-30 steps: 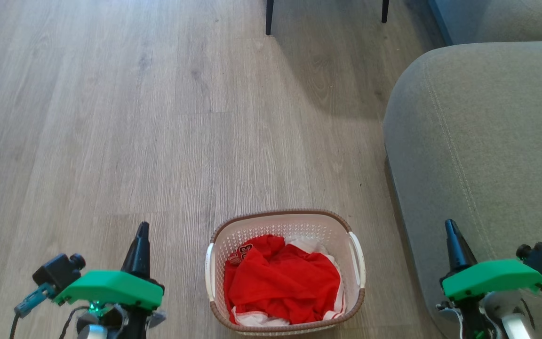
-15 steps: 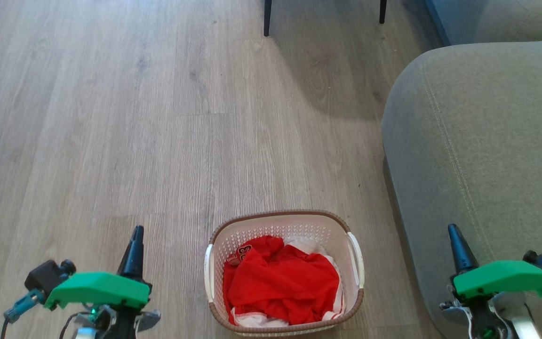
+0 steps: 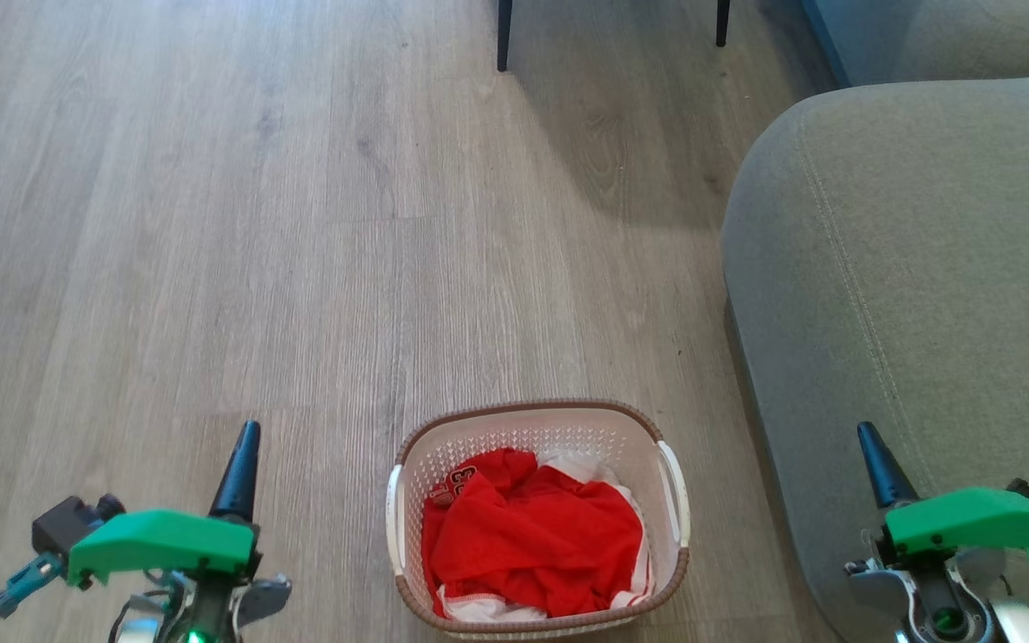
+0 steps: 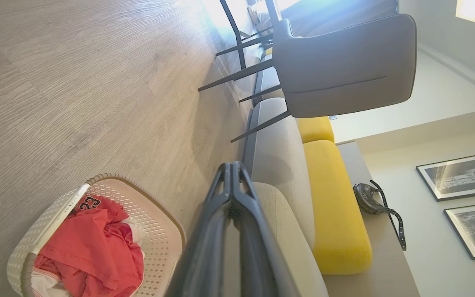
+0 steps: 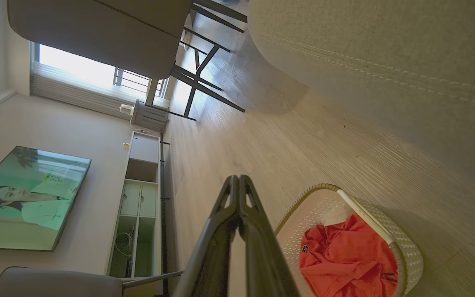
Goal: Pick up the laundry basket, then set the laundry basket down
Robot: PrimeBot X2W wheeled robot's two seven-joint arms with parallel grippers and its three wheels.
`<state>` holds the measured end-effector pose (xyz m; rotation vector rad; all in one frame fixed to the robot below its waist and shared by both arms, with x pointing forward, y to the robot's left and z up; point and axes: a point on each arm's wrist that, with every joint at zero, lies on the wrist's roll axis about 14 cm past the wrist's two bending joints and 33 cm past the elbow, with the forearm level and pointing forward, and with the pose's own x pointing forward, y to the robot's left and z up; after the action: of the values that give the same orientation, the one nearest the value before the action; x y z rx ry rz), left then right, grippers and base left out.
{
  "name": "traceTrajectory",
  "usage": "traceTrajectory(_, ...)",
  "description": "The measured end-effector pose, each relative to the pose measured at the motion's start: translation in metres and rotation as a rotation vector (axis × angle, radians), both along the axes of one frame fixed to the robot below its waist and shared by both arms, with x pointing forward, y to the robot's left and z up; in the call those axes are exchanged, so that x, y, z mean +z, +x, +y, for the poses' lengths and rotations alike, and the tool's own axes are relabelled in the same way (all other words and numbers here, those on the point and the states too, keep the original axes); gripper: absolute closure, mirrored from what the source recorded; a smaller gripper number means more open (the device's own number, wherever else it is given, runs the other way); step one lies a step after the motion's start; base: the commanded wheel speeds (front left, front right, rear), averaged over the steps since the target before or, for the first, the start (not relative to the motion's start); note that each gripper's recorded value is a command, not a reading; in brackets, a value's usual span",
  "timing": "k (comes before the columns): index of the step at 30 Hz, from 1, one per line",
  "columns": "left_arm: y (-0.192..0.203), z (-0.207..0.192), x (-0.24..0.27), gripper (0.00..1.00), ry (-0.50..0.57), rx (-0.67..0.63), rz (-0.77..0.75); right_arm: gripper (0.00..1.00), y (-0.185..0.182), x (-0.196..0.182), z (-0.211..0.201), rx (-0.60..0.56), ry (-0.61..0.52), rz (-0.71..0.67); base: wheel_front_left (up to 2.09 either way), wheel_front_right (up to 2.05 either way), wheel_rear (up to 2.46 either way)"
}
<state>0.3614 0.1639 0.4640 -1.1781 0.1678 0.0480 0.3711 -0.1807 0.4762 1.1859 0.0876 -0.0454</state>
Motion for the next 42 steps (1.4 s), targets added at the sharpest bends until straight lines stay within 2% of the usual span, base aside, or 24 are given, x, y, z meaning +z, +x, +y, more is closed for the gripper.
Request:
traceTrajectory(34, 0.011, 0.021, 0.01, 1.0, -0.381, 0.07, -0.038, 1.0, 0.0, -0.001, -0.023, -0.073, 0.38, 0.005, 0.0, 0.0, 0.0)
traceTrajectory(42, 0.011, 0.024, 0.01, 1.0, -0.395, 0.077, -0.038, 1.0, 0.003, 0.002, -0.023, -0.072, 0.393, -0.006, 0.0, 0.0, 0.0)
